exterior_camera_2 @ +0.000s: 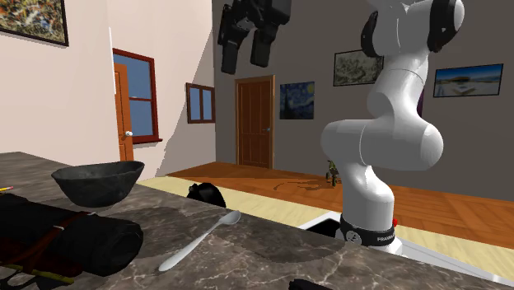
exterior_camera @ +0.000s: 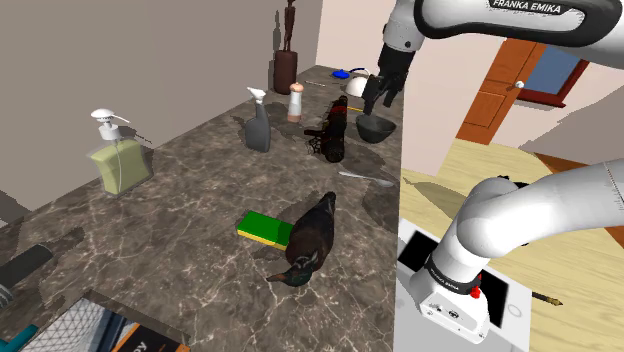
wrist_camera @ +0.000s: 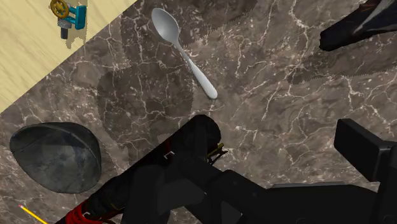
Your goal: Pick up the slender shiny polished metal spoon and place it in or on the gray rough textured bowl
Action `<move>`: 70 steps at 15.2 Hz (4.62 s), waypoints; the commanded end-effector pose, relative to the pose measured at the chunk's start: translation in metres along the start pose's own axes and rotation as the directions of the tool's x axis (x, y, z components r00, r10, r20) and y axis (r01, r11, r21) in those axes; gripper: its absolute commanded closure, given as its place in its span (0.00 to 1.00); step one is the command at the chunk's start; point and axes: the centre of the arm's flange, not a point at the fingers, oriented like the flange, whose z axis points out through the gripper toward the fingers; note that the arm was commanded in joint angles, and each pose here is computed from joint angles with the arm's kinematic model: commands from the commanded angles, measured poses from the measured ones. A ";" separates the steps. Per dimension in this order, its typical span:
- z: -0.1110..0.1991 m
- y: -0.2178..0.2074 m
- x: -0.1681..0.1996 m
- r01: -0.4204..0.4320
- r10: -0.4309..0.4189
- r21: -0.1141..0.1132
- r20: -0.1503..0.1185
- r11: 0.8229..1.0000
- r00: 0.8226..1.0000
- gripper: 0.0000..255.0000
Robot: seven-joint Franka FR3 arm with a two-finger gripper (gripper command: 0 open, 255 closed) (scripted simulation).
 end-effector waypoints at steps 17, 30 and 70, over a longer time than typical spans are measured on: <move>0.202 0.101 -0.014 0.212 -0.199 0.190 -0.088 0.959 0.976 0.00; 0.293 0.110 -0.010 0.264 -0.244 0.232 -0.115 0.936 0.963 0.00; 0.173 0.120 0.006 0.264 -0.244 0.232 -0.115 0.936 0.963 1.00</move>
